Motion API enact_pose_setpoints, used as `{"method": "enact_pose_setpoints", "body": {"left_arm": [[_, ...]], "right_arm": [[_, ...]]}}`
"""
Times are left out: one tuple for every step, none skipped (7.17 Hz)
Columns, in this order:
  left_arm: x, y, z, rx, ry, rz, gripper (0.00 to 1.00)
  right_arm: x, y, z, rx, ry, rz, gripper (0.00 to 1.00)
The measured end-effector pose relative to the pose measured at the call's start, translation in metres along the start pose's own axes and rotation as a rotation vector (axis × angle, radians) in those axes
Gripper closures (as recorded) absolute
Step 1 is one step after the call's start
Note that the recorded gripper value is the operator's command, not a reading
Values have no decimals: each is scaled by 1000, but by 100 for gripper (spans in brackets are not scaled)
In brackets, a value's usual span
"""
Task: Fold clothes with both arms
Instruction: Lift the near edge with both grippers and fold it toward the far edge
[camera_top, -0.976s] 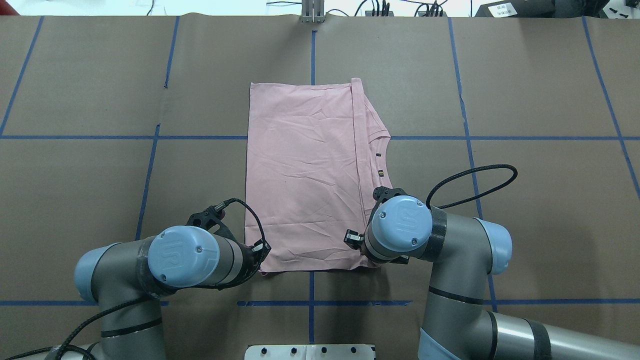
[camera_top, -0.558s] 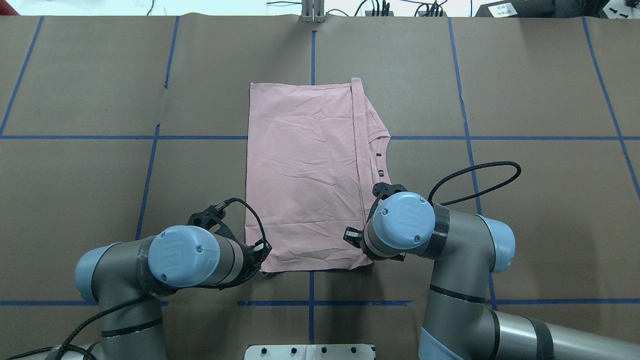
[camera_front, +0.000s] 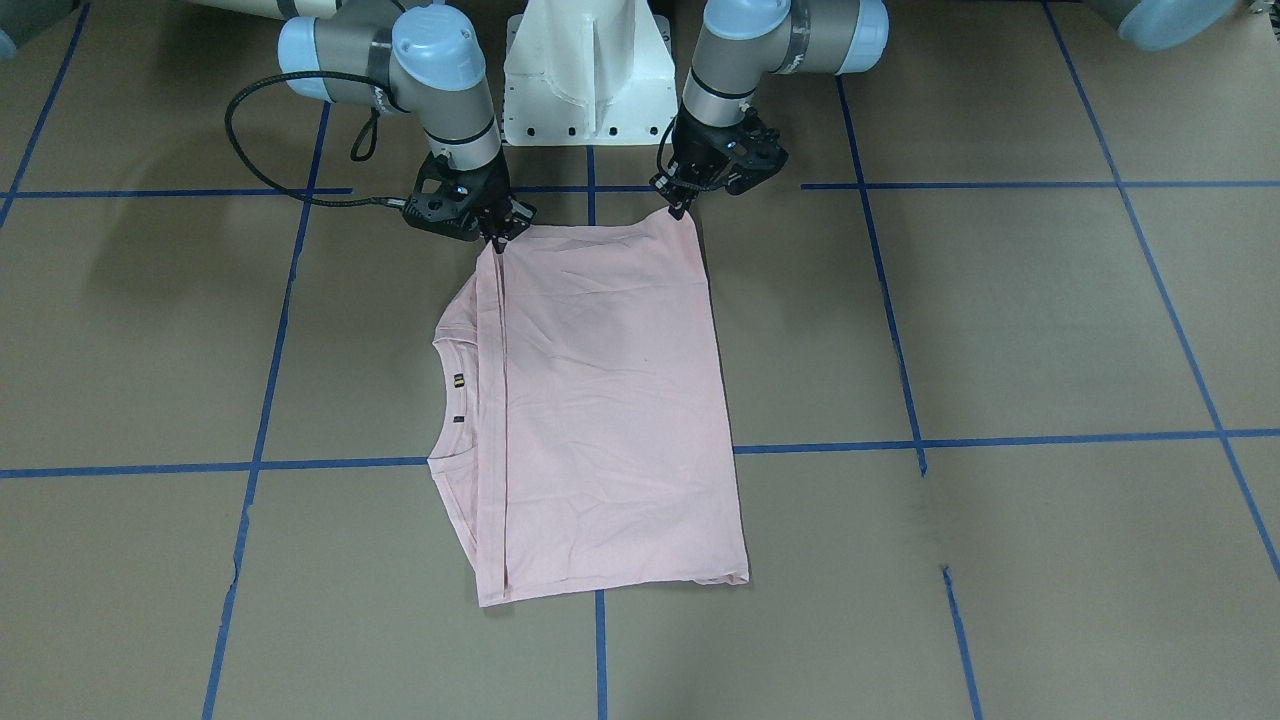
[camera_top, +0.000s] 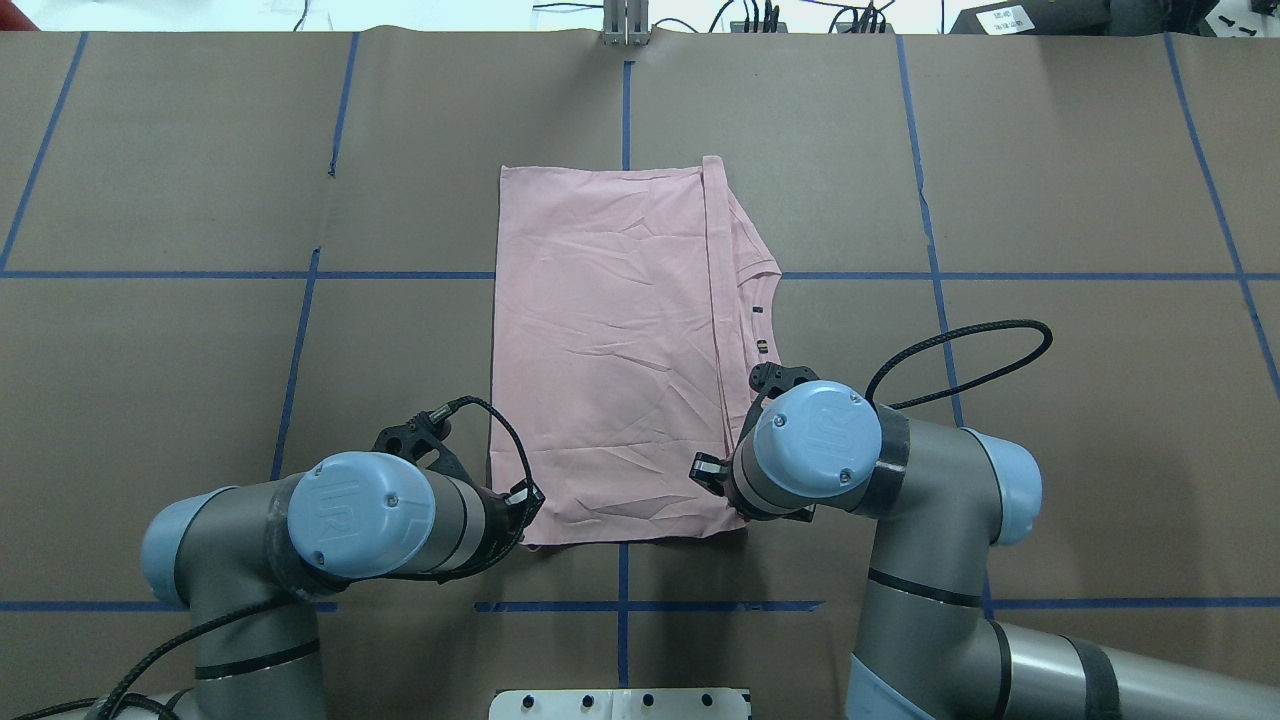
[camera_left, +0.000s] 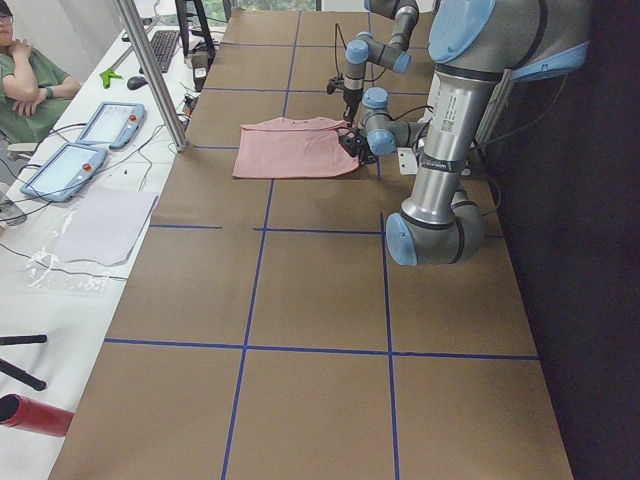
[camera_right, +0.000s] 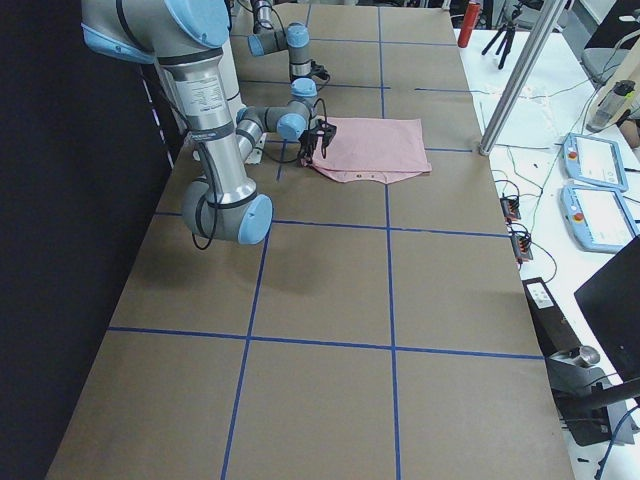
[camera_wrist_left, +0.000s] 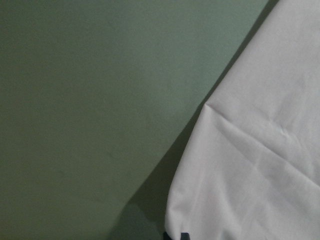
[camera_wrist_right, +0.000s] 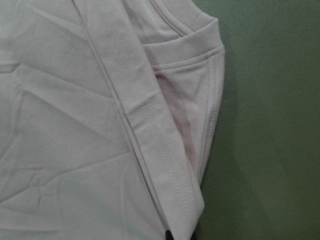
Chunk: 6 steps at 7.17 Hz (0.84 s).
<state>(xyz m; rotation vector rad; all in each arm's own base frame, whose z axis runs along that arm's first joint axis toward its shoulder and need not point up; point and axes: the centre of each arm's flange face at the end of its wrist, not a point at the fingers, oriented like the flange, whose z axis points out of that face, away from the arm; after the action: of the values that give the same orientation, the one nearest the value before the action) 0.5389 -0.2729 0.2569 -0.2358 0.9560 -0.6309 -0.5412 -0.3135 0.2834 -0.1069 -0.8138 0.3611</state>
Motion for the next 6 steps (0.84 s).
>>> {"method": "enact_pose_setpoints", "body": {"left_arm": [[-1, 9, -11, -20, 6, 8, 100], [-4, 22, -21, -41, 4, 17, 100], [-9, 39, -30, -66, -1, 28, 100], [-13, 51, -34, -83, -7, 37, 100], [-14, 56, -36, -91, -10, 45, 100], [-13, 53, -38, -89, -8, 53, 100]], "right_arm": [[8, 6, -11, -14, -14, -8, 100], [16, 17, -23, -37, -29, -21, 100], [21, 30, -32, -59, -44, -38, 100], [23, 39, -37, -74, -53, -50, 100], [22, 43, -37, -78, -57, -58, 100], [20, 34, -38, -65, -64, -54, 100]]}}
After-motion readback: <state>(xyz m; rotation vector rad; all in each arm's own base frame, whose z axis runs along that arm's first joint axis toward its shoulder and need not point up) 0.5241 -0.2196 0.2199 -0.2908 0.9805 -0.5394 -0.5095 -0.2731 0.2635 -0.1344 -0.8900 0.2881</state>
